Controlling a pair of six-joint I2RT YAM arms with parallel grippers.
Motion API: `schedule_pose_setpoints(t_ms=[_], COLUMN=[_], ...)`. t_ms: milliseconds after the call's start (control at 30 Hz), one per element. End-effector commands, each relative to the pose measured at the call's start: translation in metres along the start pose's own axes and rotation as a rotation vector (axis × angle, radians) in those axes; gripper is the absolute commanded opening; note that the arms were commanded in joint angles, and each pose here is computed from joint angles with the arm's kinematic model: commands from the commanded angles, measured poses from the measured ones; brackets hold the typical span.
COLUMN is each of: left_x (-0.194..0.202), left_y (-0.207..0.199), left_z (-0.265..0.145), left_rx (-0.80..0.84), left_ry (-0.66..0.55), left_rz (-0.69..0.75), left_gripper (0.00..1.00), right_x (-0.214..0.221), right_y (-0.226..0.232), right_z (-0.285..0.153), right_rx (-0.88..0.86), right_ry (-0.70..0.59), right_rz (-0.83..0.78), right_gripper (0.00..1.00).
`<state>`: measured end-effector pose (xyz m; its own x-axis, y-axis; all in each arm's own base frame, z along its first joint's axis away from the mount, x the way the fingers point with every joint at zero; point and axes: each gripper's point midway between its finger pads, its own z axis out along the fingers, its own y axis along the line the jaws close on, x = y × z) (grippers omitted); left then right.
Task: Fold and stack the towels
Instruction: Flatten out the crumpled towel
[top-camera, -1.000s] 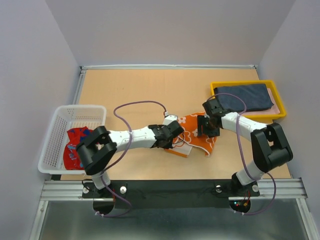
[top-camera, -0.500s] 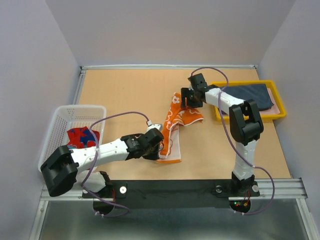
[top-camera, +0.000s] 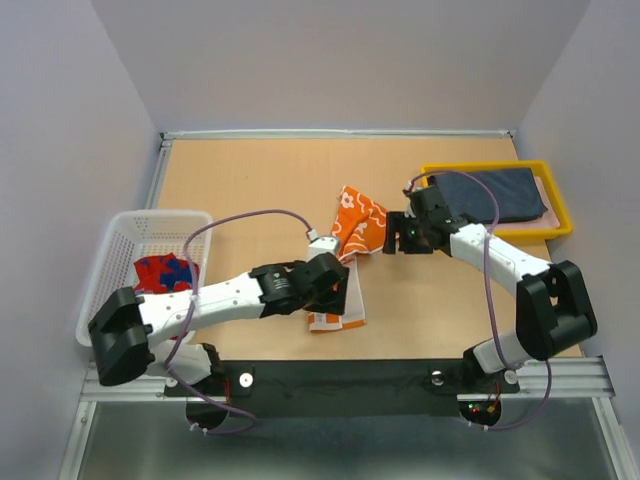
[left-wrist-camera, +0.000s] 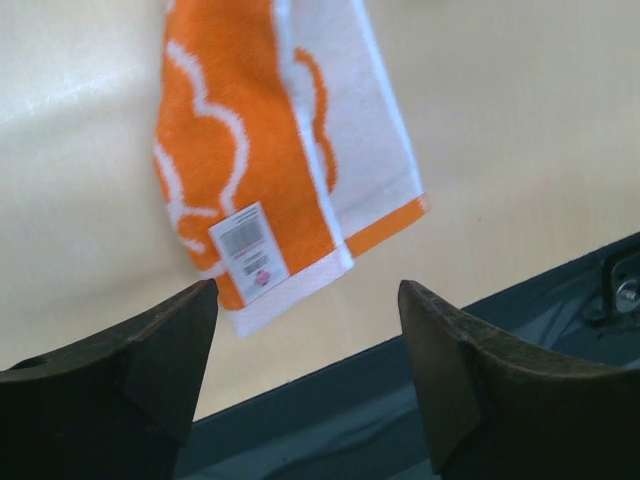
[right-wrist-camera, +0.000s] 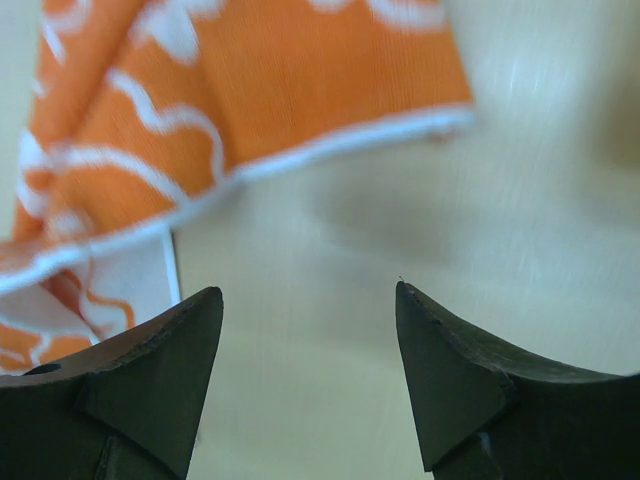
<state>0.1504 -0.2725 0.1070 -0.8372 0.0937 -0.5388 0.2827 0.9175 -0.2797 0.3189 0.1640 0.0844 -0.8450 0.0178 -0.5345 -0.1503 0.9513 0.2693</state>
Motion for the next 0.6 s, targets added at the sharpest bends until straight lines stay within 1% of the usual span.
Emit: schedule_pose_setpoints(t_ms=[0,33,67,100,200,233,333,467,567], left_x=[-0.002,0.001,0.001,0.005,0.015,0.017,0.025,0.044,0.054], left_y=[-0.017,-0.02,-0.022,-0.034,-0.035,-0.033,-0.028,-0.027,-0.018], left_z=[0.007,0.01,0.013,0.019,0.032,0.035,0.042,0.053,0.06], left_rx=[-0.102,-0.118,-0.14,-0.15,-0.205,-0.22,-0.242,-0.227,-0.255], left_ry=[-0.026,-0.015,-0.018,-0.006,0.042,0.056,0.083,0.149,0.184], left_rz=[0.144,0.178,0.208,0.252,0.324,0.334,0.344,0.356,0.369], left_gripper=[0.76,0.72,0.66,0.63,0.57,0.54,0.54,0.53,0.53], right_x=[0.038,0.042,0.043,0.051,0.056,0.059,0.06,0.066,0.069], right_y=[0.004,0.003,0.002,0.0,0.001,0.002,0.001,0.0,-0.001], right_z=[-0.012,-0.013,-0.016,-0.016,-0.018,-0.018,-0.02,-0.019,-0.018], right_rx=[-0.046,-0.041,-0.042,-0.041,-0.049,-0.058,-0.058,-0.058,-0.059], right_ry=[0.044,0.044,0.038,0.052,0.056,0.065,0.06,0.075,0.08], right_rz=[0.059,0.064,0.07,0.071,0.087,0.088,0.091,0.092,0.091], right_gripper=[0.74,0.74,0.74,0.74,0.74,0.74,0.74,0.74,0.74])
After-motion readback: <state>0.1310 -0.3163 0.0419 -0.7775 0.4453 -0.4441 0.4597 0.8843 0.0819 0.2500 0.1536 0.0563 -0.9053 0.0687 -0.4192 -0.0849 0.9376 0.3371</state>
